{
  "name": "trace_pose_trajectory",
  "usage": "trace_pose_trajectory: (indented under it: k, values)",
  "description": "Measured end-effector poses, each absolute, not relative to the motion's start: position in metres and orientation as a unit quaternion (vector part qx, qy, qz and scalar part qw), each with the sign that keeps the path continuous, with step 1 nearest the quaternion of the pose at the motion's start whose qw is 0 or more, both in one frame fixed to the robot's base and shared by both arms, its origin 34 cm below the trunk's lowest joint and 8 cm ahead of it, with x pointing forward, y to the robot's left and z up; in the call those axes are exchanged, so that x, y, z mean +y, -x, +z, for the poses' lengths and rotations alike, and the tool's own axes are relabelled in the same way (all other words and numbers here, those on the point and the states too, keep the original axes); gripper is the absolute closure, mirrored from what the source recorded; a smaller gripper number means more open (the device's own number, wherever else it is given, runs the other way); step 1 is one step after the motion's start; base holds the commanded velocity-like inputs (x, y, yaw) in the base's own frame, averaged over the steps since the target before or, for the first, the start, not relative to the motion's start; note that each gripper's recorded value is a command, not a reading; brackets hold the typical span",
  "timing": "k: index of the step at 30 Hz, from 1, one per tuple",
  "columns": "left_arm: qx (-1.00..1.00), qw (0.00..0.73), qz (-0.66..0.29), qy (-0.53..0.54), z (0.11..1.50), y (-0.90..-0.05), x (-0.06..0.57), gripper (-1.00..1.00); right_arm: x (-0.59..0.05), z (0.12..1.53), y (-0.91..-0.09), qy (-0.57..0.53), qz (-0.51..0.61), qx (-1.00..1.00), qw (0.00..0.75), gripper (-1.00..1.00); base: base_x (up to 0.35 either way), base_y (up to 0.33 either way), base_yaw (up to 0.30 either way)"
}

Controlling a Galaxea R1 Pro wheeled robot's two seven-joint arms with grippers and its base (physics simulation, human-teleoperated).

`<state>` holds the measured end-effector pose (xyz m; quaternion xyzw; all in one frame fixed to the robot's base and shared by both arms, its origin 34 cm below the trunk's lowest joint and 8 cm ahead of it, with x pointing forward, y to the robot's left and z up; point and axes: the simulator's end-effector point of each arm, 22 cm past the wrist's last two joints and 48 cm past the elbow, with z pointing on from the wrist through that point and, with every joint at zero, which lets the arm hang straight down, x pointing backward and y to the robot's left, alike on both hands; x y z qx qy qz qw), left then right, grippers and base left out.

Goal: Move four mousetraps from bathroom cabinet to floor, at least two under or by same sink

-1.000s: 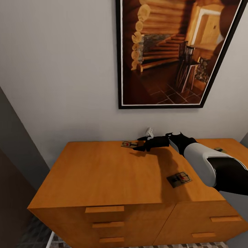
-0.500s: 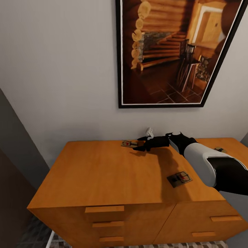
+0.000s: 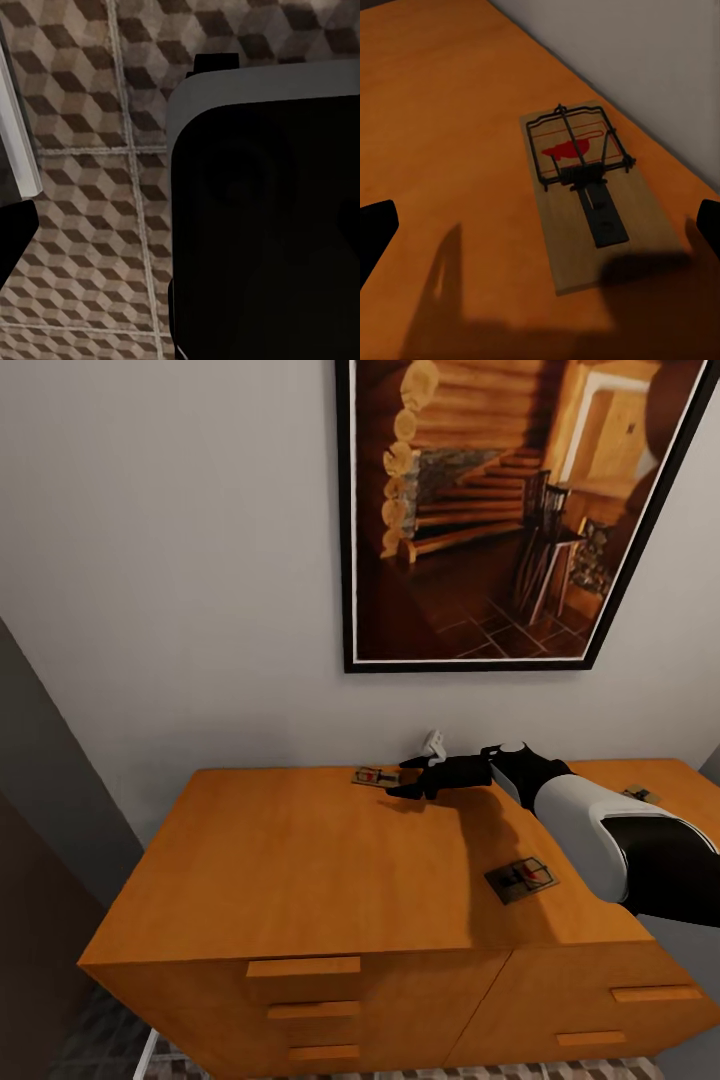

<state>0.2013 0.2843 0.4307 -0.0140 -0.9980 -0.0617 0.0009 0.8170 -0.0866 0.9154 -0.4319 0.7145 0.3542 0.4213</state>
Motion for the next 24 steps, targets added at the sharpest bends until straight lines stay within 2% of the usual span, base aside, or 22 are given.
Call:
trace_pose_trajectory:
  k: [24]
  values:
    - [-0.998, 0.001, -0.062, 0.014, 0.431, -0.201, 0.285, -1.0, -0.108, 0.914, -0.822, 0.424, 0.344, 0.722, 0.424, -1.0, 0.0, 0.0, 0.0]
